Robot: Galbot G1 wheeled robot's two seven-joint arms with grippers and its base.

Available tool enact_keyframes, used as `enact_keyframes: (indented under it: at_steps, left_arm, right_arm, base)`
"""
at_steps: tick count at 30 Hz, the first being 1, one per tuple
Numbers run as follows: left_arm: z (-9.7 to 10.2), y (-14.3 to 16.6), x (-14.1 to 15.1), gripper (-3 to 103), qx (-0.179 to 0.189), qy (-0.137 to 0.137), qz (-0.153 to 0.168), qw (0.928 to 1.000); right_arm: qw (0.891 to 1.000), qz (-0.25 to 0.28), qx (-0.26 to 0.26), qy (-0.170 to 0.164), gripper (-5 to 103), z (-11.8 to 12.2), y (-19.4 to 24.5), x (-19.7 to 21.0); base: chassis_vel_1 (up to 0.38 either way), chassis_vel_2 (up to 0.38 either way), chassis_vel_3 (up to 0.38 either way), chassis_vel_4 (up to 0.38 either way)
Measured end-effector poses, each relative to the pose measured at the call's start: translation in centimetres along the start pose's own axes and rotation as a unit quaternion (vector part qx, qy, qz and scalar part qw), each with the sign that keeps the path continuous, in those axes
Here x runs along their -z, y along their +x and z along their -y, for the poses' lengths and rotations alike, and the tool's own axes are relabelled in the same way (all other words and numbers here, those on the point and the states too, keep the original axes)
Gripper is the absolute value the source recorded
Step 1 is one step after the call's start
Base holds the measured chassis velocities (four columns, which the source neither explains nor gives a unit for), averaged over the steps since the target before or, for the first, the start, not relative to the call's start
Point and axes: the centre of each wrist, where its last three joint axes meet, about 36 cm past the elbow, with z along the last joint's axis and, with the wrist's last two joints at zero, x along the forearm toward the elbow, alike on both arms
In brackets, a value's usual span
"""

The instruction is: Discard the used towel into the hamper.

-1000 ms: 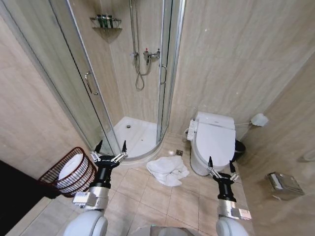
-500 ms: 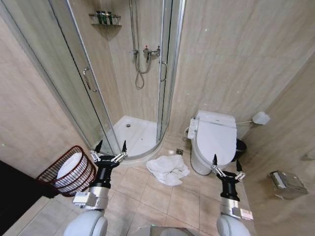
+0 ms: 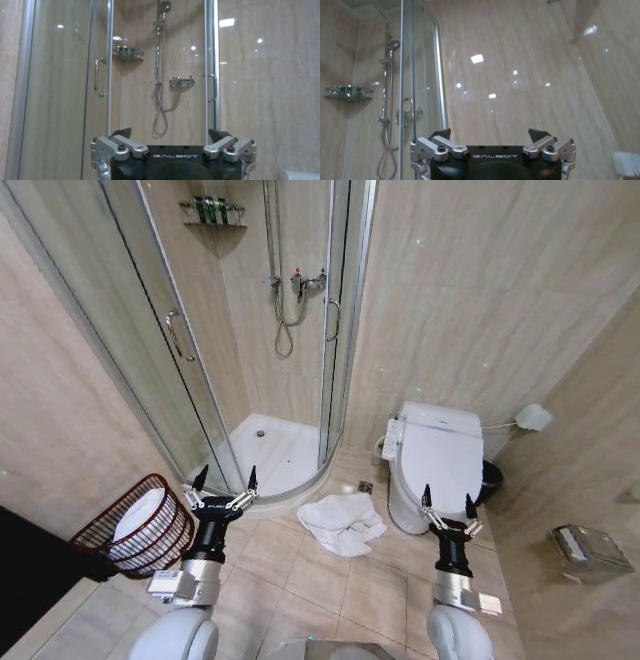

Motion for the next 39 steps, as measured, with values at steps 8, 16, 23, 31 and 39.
enact_keyframes:
  at_steps: [8, 16, 23, 31, 39]
  left_arm:
    - [0.0, 0.0, 0.0, 100, 0.0, 0.0, 0.0, 1.0]
    - [0.0, 0.0, 0.0, 100, 0.0, 0.0, 0.0, 1.0]
    - [0.0, 0.0, 0.0, 100, 0.0, 0.0, 0.0, 1.0]
    - [0.0, 0.0, 0.0, 100, 0.0, 0.0, 0.0, 1.0]
    - [0.0, 0.0, 0.0, 100, 0.0, 0.0, 0.0, 1.0]
  right_arm:
    - [1.0, -0.002, -0.001, 0.017, 100, -0.4, 0.9, -0.1]
    - [1.0, 0.002, 0.003, 0.016, 100, -0.7, 0.8, 0.3]
    - [1.0, 0.004, 0.016, 0.011, 100, -1.8, 1.3, 0.1]
    - [1.0, -0.01, 0.027, 0.008, 100, -2.4, 2.1, -0.8]
    - [0.999, -0.032, 0.019, 0.012, 100, -2.1, 4.0, -1.8]
  base:
    - [0.0, 0.0, 0.0, 0.0]
    - [0.0, 0.0, 0.0, 0.0]
    - [0.0, 0.0, 0.0, 0.0]
    - [0.0, 0.0, 0.0, 0.0]
    - [0.0, 0.0, 0.0, 0.0]
